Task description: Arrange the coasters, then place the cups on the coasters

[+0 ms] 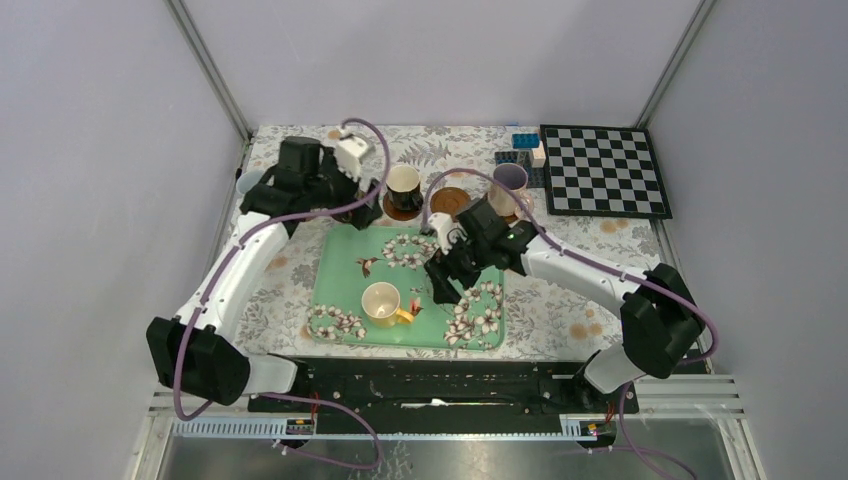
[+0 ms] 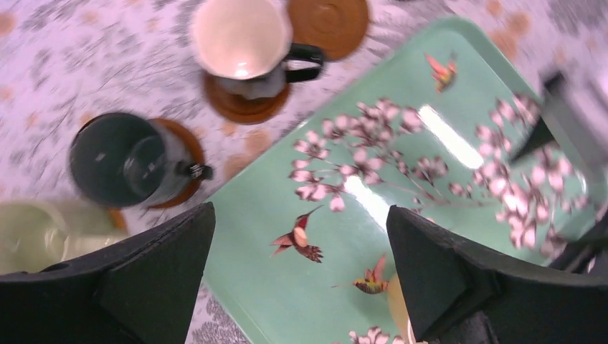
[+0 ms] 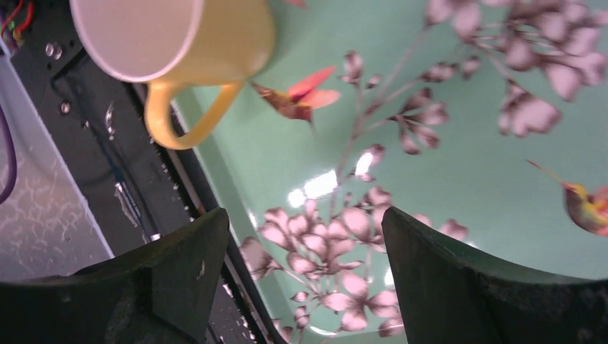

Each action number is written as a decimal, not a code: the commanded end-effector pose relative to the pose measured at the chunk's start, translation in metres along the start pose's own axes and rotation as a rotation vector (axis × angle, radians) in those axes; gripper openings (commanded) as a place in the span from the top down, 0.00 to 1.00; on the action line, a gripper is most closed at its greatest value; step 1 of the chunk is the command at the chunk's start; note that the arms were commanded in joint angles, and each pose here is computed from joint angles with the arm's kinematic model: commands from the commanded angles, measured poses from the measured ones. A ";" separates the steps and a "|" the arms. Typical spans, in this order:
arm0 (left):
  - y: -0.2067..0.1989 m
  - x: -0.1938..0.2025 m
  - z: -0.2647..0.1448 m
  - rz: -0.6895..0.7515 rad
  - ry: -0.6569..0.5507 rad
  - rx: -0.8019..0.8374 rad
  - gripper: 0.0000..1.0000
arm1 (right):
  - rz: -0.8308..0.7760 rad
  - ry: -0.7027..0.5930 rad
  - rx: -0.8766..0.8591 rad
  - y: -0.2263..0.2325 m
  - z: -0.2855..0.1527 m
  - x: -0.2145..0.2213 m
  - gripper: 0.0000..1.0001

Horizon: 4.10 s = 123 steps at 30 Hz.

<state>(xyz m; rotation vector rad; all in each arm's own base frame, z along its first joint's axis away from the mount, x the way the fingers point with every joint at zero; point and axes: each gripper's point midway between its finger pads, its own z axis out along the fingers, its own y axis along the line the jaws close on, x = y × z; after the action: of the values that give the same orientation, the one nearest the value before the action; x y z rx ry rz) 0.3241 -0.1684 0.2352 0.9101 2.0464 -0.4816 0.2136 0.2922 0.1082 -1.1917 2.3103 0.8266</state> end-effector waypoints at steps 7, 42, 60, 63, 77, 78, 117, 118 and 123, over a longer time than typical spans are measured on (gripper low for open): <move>0.071 -0.029 -0.051 -0.372 -0.263 -0.386 0.01 | -0.186 0.007 -0.050 0.064 0.024 -0.009 0.14; 0.119 -0.011 -0.068 -0.534 -0.322 -0.495 0.01 | -0.242 -0.007 0.088 0.073 0.083 -0.032 0.82; 0.129 -0.017 -0.065 -0.514 -0.323 -0.498 0.01 | -0.187 -0.154 0.158 0.023 -0.018 -0.056 1.00; 0.131 -0.021 -0.065 -0.507 -0.327 -0.498 0.01 | -0.128 -0.142 0.195 0.009 -0.038 -0.049 1.00; 0.140 -0.031 -0.061 -0.503 -0.342 -0.495 0.01 | 0.075 -0.271 0.530 -0.130 -0.088 -0.115 1.00; 0.141 -0.031 -0.061 -0.503 -0.342 -0.497 0.01 | 0.068 -0.280 0.540 -0.134 -0.087 -0.121 1.00; 0.147 -0.032 -0.058 -0.499 -0.330 -0.492 0.01 | 0.129 -0.433 0.684 -0.220 -0.028 -0.143 1.00; 0.147 -0.032 -0.058 -0.499 -0.330 -0.490 0.01 | 0.129 -0.433 0.684 -0.220 -0.027 -0.142 1.00; 0.147 -0.032 -0.058 -0.499 -0.331 -0.489 0.01 | 0.119 -0.440 0.685 -0.220 -0.025 -0.139 1.00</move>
<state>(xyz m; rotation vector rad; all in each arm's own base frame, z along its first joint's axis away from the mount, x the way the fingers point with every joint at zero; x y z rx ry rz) 0.4060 -0.0494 0.2630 -0.0083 2.0298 -0.3311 0.4480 0.2515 0.0795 -0.5824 2.2307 0.2210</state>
